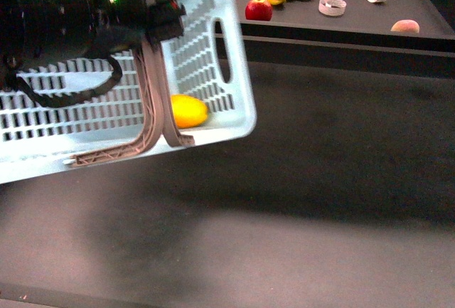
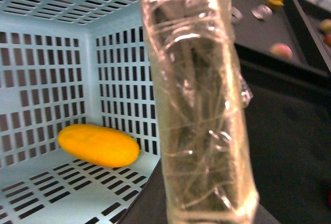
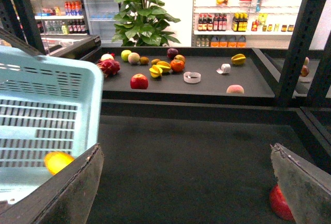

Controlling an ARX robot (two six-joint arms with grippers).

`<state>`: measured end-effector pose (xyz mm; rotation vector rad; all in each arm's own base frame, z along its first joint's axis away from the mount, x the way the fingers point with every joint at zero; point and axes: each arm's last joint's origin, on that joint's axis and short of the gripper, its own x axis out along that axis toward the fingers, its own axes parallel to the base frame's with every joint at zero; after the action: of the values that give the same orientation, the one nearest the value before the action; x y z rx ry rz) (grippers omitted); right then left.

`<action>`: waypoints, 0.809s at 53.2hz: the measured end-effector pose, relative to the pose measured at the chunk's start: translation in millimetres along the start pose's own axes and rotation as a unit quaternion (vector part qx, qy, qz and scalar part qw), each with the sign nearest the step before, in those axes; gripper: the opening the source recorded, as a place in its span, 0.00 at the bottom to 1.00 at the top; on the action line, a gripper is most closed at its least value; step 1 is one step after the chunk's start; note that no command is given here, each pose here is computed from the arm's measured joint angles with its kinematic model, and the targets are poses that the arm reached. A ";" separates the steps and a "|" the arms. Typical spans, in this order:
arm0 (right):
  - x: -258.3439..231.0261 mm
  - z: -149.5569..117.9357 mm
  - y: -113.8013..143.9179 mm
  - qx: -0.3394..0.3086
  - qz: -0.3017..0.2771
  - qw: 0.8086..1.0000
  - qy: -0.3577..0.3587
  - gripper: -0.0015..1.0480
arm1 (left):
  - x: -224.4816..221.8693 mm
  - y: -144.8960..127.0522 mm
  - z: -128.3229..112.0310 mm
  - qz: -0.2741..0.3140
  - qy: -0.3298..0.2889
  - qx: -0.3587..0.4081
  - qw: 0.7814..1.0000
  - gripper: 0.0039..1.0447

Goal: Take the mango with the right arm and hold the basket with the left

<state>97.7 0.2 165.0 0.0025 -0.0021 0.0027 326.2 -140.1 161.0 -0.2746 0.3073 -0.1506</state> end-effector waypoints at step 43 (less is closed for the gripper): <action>0.0 0.0 0.0 0.000 0.000 1.000 0.000 0.92 | 96.7 76.3 20.0 0.186 -0.095 -0.502 0.839 0.07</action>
<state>97.7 0.2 165.0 0.0029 -0.0021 0.0031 431.6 -80.7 130.6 -1.2609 0.2126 0.4504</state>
